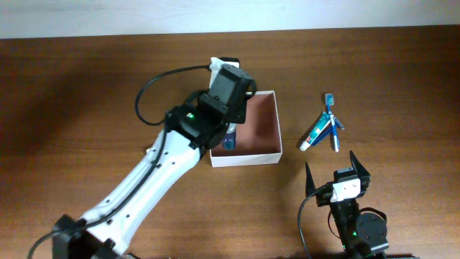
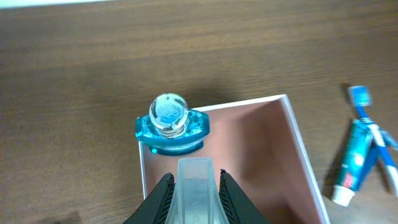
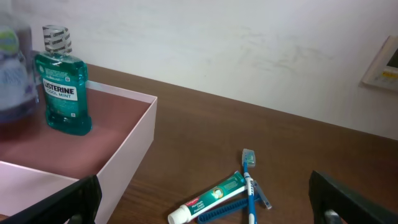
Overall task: Pack container
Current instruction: 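Carry the soap pump into the box and lower it beside Listerine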
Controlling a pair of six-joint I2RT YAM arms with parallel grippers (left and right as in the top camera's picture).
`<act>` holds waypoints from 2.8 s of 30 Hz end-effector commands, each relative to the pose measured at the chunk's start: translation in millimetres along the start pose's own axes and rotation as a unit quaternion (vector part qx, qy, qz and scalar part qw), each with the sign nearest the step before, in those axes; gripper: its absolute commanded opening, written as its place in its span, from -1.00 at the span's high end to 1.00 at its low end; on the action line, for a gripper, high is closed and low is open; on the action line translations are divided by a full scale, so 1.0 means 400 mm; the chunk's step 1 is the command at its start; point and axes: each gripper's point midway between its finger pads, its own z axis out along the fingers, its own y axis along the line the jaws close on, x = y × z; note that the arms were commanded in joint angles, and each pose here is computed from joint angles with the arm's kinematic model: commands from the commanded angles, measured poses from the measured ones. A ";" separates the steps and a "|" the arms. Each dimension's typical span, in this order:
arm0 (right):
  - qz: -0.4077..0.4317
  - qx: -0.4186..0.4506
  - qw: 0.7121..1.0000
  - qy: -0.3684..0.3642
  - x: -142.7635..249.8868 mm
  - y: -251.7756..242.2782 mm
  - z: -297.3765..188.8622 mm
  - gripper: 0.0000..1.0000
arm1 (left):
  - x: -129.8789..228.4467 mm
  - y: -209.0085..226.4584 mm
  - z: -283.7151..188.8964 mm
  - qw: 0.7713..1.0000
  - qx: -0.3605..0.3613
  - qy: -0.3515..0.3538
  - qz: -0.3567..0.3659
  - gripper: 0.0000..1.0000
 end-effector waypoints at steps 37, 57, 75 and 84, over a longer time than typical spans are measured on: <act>0.002 0.005 1.000 0.004 0.008 -0.005 0.000 -0.97 | 0.117 0.035 0.157 0.997 -0.069 0.015 0.030 0.57; 0.002 0.005 1.000 0.004 0.008 -0.005 0.000 -0.97 | 0.146 0.041 0.133 0.996 -0.062 0.043 0.038 0.22; 0.002 0.005 1.000 0.004 0.008 -0.005 0.000 -0.97 | 0.036 0.085 -0.057 0.999 -0.043 -0.030 0.004 0.20; 0.002 0.005 1.000 0.004 0.008 -0.005 0.000 -0.97 | 0.125 0.253 -0.052 0.988 -0.130 0.059 -0.060 0.20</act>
